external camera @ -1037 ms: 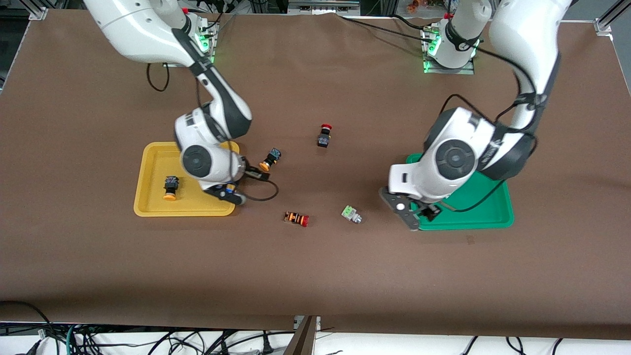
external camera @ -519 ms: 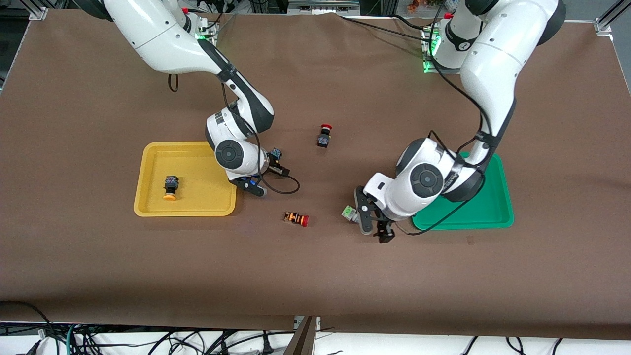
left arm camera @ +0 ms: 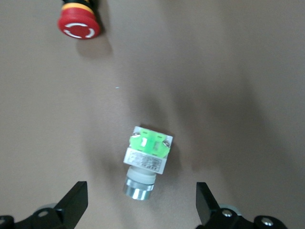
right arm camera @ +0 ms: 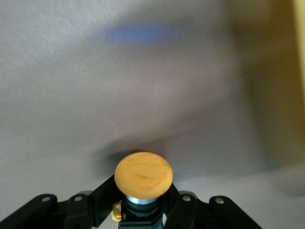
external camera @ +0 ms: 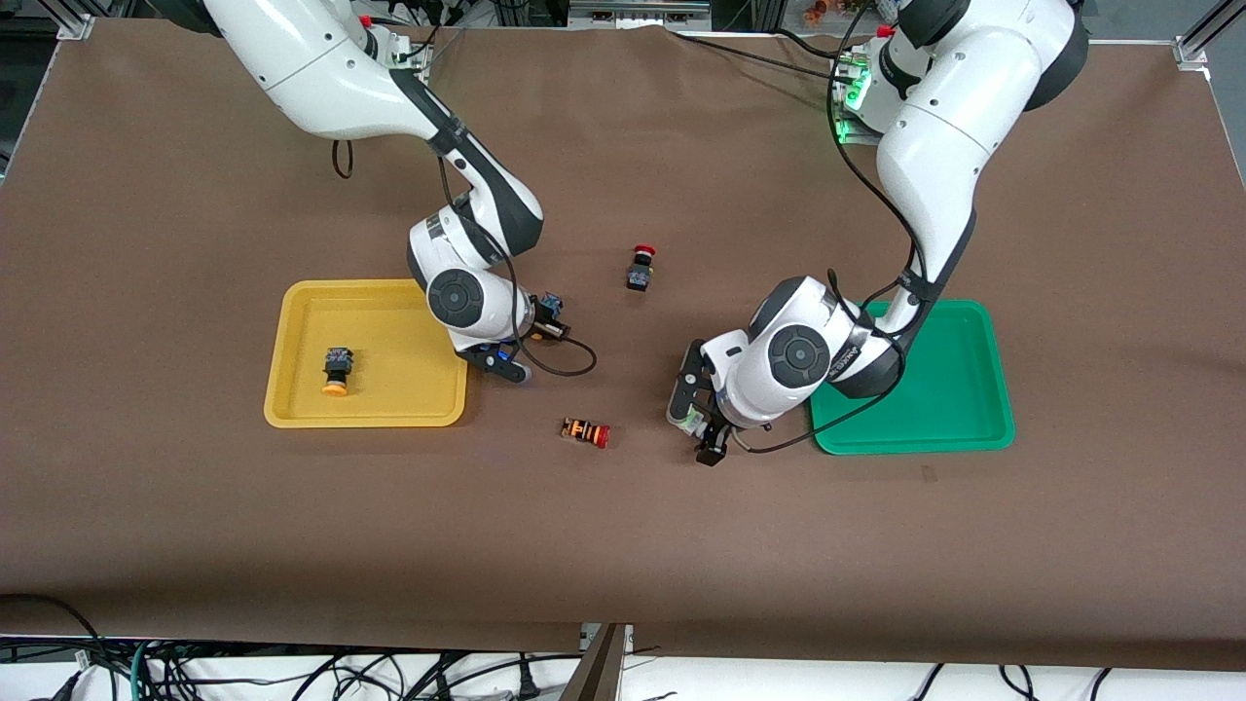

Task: Place green and yellow buttons in trays
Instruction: 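Place the yellow button in the yellow tray while the left gripper lifts the switch, then lower the switch into the green tray with the left gripper while the right gripper withdraws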

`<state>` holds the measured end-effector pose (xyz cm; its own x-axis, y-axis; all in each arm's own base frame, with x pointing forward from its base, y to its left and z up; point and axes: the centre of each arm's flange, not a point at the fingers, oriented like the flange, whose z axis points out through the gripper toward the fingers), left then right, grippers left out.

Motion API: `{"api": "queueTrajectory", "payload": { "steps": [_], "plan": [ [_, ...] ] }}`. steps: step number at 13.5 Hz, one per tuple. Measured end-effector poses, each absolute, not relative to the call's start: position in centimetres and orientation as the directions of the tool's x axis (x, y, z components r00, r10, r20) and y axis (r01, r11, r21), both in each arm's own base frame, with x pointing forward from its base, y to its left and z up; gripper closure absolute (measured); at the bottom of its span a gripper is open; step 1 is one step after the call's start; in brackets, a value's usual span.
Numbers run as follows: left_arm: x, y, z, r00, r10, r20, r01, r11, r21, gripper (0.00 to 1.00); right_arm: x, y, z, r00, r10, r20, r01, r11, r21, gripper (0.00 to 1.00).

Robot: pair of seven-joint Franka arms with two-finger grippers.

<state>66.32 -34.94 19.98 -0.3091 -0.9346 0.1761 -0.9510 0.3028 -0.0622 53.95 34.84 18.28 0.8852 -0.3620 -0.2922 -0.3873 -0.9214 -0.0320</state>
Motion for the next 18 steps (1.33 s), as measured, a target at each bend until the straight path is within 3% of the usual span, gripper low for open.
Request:
{"api": "queueTrajectory", "payload": {
  "steps": [2,7,9,12,15,16,18],
  "plan": [
    [65.7,-35.8,18.7,-0.311,-0.927,0.208,-0.950,0.308,-0.045,0.00,56.2,31.1,21.0,0.907,-0.295,-0.300,-0.317,-0.948,-0.023,0.61],
    [64.9,-37.1,18.2,-0.327,-0.919,0.221,-0.944,0.326,-0.040,0.50,61.2,16.0,21.1,0.947,-0.095,-0.306,-0.103,-0.995,-0.011,0.61],
    [65.3,-36.9,18.6,-0.323,-0.920,0.221,-0.946,0.321,-0.048,0.51,61.2,14.0,19.3,0.943,-0.071,-0.326,-0.076,-0.997,-0.005,0.60],
    [67.1,-34.9,21.5,-0.295,-0.932,0.212,-0.955,0.292,-0.047,0.51,62.3,13.7,20.6,0.960,-0.005,-0.281,-0.013,-1.000,-0.026,0.37],
    [68.3,-29.5,27.9,-0.215,-0.965,0.148,-0.971,0.227,0.072,0.51,65.5,9.6,32.0,0.991,0.064,-0.117,0.060,-0.998,-0.036,0.05],
    [68.7,-26.3,29.6,-0.168,-0.978,0.120,-0.975,0.183,0.126,0.51,65.1,8.4,37.1,0.993,0.066,-0.094,0.062,-0.997,-0.042,0.00],
    [69.4,-18.5,31.4,-0.070,-0.995,0.073,-0.969,0.086,0.230,0.51,62.1,7.6,46.8,0.994,0.072,-0.081,0.067,-0.996,-0.055,0.00]
  ]
}}
